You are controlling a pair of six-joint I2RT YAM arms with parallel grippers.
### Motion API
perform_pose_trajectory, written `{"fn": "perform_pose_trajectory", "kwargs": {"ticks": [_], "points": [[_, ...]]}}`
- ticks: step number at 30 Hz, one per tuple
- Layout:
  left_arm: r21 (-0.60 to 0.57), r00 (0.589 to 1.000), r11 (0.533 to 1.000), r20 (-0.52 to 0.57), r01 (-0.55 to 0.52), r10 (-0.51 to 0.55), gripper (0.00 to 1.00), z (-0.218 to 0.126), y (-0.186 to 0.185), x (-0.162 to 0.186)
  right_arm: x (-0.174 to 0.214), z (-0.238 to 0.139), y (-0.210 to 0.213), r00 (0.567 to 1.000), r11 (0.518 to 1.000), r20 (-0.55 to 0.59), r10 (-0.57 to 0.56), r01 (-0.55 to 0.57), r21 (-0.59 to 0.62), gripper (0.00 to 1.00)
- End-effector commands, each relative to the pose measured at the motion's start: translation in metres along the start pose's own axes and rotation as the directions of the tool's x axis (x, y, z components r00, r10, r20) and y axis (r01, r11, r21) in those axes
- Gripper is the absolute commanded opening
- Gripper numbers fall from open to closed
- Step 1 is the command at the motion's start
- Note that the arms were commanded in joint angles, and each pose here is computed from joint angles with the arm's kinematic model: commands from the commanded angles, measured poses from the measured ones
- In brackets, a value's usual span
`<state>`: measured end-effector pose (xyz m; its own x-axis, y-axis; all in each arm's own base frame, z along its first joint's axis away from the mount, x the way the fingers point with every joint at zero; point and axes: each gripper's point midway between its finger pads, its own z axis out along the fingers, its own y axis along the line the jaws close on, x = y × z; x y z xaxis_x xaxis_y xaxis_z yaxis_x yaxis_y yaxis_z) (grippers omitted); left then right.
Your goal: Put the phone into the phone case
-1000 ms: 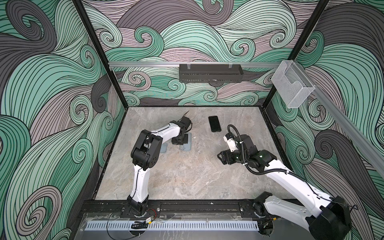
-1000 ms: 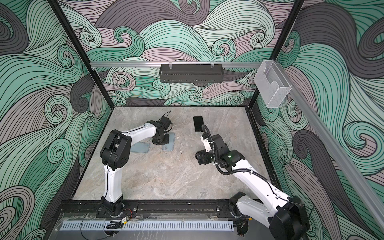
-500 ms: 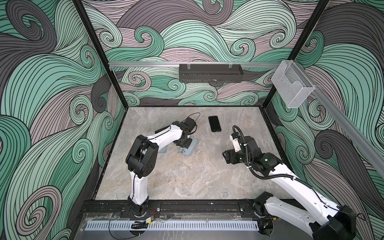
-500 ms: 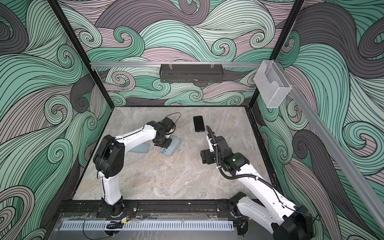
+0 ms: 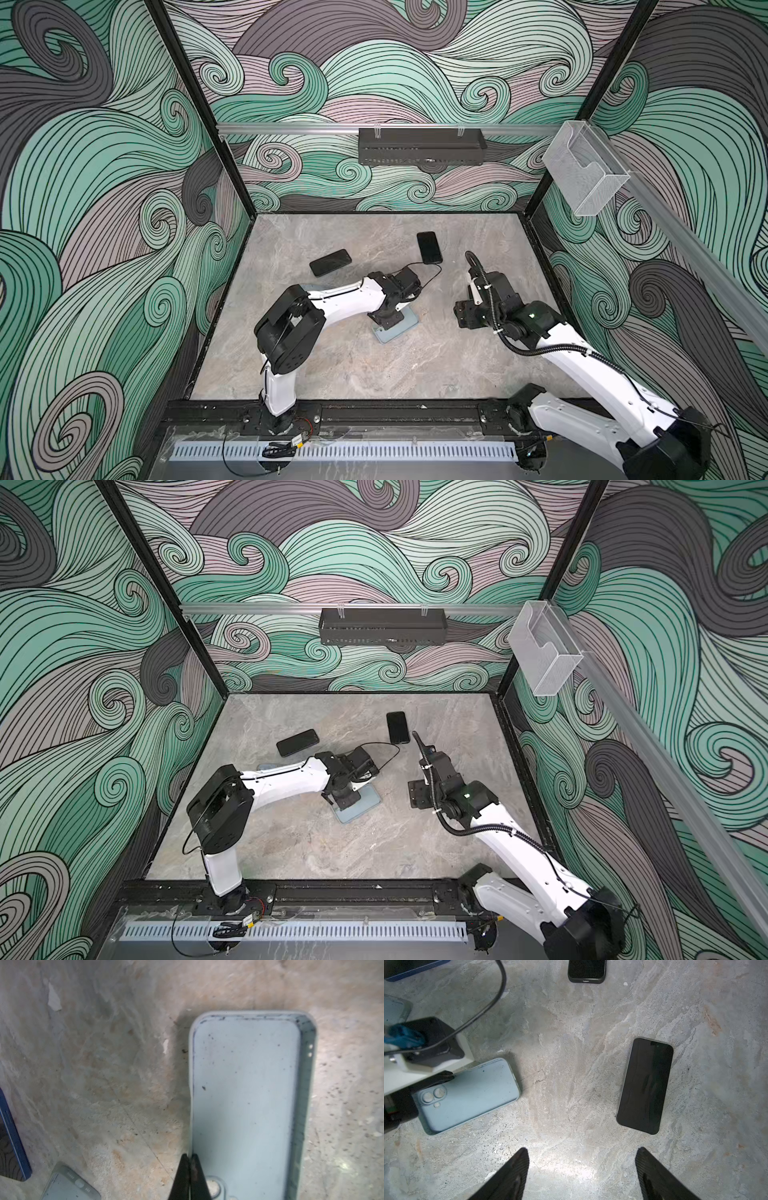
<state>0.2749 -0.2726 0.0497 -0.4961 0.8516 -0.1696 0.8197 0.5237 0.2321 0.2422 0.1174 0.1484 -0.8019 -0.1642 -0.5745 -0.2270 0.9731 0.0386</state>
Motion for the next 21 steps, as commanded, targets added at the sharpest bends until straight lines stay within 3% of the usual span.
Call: {"fn": "perform_pose_trajectory", "kwargs": {"ticks": [1,6,8,11,13,16,21], "points": [[0.004,0.999,1.0,0.046,0.023,-0.023,0.0,-0.006,-0.002,-0.01,0.008,0.003,0.0,1.0,1.0,-0.026,0.013,-0.013,-0.001,0.8],[-0.006,0.989,0.99,0.052,0.142,-0.141,0.15,-0.007,0.0,-0.006,0.009,0.004,0.015,1.0,0.996,-0.025,0.018,-0.02,-0.087,0.78],[-0.003,0.978,0.981,0.078,0.193,-0.192,0.33,-0.011,0.001,-0.006,0.008,0.005,0.021,1.0,0.993,-0.024,0.018,-0.021,-0.119,0.78],[0.021,0.958,0.965,0.118,0.262,-0.263,0.5,-0.021,0.001,-0.005,0.008,0.008,0.029,0.999,0.987,-0.033,0.016,-0.021,-0.157,0.78],[0.013,0.937,0.945,0.129,0.326,-0.325,0.52,-0.03,0.005,0.0,0.007,0.01,0.033,0.999,0.984,-0.037,0.011,-0.018,-0.177,0.78],[0.003,0.864,0.874,0.148,0.486,-0.481,0.52,-0.044,0.013,0.011,0.007,0.015,0.043,0.999,0.974,-0.05,-0.012,0.001,-0.228,0.76],[0.141,0.673,0.688,0.139,0.712,-0.726,0.52,-0.052,-0.002,0.026,0.004,0.036,0.075,0.993,0.93,-0.096,-0.061,0.021,-0.368,0.72]]}}
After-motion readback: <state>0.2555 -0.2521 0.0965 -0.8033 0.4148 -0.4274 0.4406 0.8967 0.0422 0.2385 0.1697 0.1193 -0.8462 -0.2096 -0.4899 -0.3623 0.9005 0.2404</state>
